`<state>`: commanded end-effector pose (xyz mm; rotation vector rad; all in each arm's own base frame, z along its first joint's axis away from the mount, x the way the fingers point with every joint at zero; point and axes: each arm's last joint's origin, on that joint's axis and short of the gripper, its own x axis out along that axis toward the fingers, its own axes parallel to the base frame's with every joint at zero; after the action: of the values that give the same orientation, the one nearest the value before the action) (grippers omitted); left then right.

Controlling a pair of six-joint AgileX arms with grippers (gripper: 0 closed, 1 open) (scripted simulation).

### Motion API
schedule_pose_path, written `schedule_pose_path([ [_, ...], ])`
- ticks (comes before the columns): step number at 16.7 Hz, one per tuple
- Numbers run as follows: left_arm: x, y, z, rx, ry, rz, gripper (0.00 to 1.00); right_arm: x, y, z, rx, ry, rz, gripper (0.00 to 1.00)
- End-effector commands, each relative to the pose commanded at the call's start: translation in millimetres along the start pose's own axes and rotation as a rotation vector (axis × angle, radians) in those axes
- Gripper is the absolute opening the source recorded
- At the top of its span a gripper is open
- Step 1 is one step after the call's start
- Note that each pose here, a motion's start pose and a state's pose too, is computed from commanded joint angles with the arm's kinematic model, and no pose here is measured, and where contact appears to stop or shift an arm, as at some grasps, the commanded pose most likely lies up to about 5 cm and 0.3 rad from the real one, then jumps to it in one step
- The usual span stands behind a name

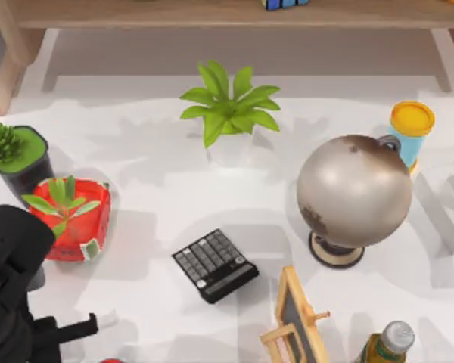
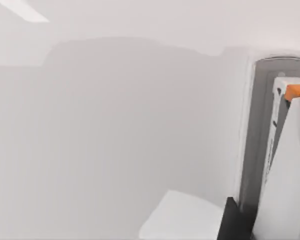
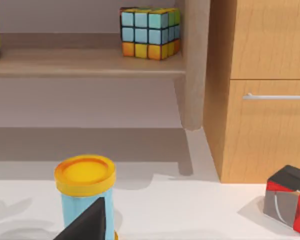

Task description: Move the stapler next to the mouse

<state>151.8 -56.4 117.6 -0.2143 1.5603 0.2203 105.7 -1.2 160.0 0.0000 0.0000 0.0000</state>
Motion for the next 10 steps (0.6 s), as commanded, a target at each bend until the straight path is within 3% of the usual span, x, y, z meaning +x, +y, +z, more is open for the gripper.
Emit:
schedule_pose_path([
  [10, -0.9, -0.4, 0.4, 0.001, -0.004, 0.0, 0.0, 0.0, 0.0, 0.0, 0.0, 0.0, 0.0, 1.0],
])
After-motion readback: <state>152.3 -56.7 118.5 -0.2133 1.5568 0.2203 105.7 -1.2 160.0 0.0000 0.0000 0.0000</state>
